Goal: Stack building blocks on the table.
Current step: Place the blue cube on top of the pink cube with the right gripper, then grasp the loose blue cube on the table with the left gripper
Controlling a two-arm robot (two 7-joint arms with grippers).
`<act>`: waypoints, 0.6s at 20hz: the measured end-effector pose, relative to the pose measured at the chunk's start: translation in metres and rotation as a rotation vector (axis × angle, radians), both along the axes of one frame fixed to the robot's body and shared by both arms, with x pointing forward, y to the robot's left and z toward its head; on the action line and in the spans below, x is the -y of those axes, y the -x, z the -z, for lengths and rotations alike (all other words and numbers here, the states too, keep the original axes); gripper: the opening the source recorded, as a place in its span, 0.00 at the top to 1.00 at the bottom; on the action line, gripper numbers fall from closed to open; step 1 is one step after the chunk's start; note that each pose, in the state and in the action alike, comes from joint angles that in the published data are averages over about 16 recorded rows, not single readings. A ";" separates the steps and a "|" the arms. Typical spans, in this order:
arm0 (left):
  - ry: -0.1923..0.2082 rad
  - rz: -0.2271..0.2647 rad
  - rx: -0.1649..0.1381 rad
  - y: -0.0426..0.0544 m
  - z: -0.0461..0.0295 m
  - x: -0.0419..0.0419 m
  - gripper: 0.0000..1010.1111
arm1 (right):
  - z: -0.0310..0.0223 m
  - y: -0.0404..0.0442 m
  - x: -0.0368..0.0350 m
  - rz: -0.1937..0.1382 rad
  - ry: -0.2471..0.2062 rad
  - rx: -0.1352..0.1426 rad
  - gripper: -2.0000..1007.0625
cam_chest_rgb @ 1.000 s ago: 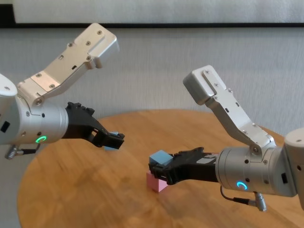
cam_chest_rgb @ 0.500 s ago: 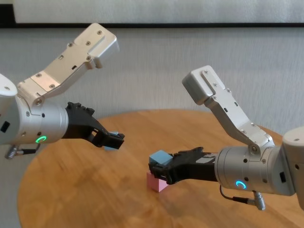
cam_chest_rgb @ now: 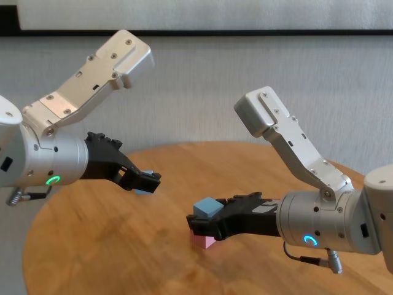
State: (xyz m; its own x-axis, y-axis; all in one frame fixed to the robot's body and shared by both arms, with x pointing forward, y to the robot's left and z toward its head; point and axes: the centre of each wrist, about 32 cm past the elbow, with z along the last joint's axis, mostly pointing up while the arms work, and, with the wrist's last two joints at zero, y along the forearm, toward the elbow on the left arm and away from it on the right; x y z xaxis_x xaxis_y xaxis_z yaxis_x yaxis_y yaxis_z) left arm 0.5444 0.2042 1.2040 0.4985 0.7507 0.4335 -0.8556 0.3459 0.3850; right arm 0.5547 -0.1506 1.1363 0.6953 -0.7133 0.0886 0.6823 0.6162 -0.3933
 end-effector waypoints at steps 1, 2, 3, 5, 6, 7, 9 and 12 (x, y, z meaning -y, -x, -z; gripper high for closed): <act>0.000 0.000 0.000 0.0000 0.0000 0.0000 0.01 | -0.0010 0.0002 0.0001 0.000 -0.003 0.002 0.37; 0.000 0.000 0.000 0.0000 0.0000 0.0000 0.01 | -0.0023 0.0004 0.0005 0.001 -0.008 0.004 0.34; 0.000 0.000 0.000 0.0000 0.0000 0.0000 0.01 | -0.0037 0.0007 0.0009 0.001 -0.013 0.006 0.30; 0.000 0.000 0.000 0.0000 0.0000 0.0000 0.01 | -0.0073 0.0011 0.0024 0.004 -0.025 0.012 0.23; 0.000 0.000 0.000 0.0000 0.0000 0.0000 0.01 | -0.0093 0.0013 0.0035 0.006 -0.031 0.016 0.20; 0.000 0.000 0.000 0.0000 0.0000 0.0000 0.01 | -0.0115 0.0015 0.0049 0.009 -0.038 0.020 0.17; 0.000 0.000 0.000 0.0000 0.0000 0.0000 0.01 | -0.0162 0.0016 0.0089 0.018 -0.052 0.027 0.12; 0.000 0.000 0.000 0.0000 0.0000 0.0000 0.01 | -0.0236 0.0015 0.0180 0.036 -0.073 0.041 0.06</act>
